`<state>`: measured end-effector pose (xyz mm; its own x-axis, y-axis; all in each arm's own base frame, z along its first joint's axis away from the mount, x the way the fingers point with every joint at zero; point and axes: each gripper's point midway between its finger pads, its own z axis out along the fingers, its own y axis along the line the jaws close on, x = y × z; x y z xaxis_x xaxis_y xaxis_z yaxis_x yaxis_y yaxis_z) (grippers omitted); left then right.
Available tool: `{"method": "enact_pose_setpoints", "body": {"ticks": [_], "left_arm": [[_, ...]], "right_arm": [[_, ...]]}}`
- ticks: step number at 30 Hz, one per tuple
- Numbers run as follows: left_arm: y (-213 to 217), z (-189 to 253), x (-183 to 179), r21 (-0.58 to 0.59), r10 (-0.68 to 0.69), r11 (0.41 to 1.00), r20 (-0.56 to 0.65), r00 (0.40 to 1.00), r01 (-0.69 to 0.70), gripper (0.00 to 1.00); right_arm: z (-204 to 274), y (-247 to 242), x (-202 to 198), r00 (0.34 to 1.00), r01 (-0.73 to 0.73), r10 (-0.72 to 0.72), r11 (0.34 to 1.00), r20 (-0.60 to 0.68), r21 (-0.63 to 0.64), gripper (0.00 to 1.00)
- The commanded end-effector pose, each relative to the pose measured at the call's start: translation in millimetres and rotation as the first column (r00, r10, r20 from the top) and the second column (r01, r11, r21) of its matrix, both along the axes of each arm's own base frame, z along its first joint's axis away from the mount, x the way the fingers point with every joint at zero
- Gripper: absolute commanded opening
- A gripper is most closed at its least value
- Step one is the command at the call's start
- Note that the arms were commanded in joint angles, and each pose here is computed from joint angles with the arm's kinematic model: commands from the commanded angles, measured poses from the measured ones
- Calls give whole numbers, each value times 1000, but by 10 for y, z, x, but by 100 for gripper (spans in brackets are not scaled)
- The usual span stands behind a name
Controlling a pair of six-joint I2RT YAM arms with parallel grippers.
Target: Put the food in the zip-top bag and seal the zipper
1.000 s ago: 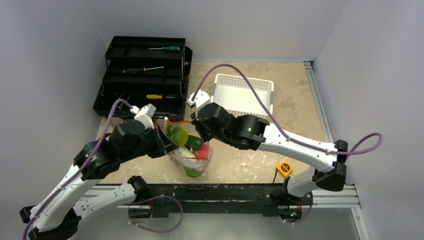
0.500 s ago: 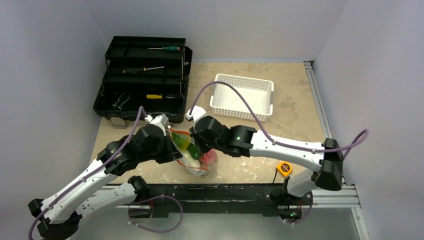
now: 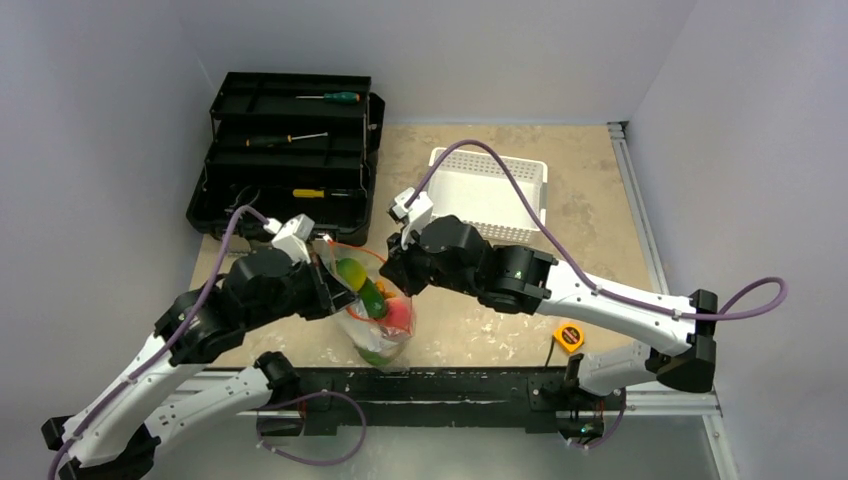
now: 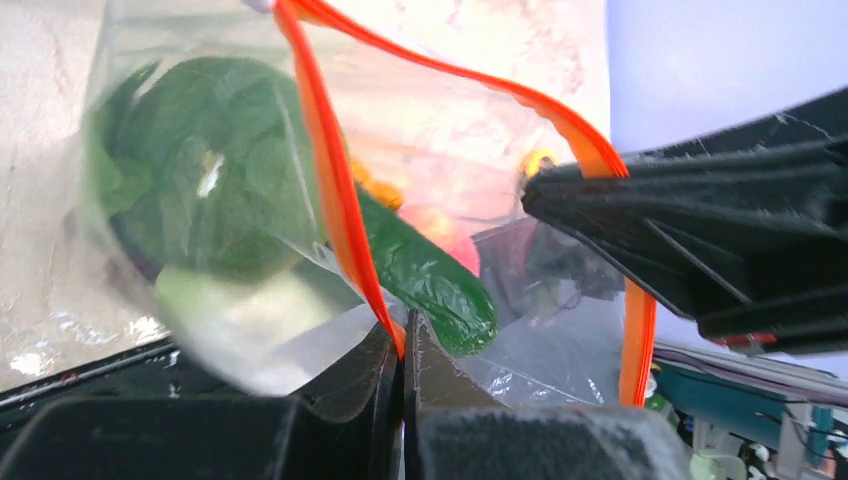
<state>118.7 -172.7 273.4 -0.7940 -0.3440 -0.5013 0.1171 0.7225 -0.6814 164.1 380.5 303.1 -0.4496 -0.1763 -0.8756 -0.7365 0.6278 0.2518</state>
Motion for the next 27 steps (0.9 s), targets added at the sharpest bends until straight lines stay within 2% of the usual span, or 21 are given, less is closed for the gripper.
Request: {"method": "enact_pose_setpoints", "body": {"ticks": [1, 10, 18, 27], "left_arm": [[-122, -179, 78, 6, 2, 1000, -31, 1000, -2, 0], [-462, 6, 187, -50, -79, 996, -19, 997, 78, 0], [-485, -93, 210, -37, -75, 997, -37, 997, 73, 0], [-415, -199, 186, -19, -58, 998, -48, 997, 57, 0]], "right_arm": [[-172, 158, -156, 994, -41, 50, 995, -95, 93, 0], [-364, 438, -458, 955, -166, 213, 960, -207, 224, 0], [-208, 405, -519, 950, -157, 231, 935, -212, 318, 0], [-274, 383, -621, 934, -196, 274, 930, -231, 311, 0]]}}
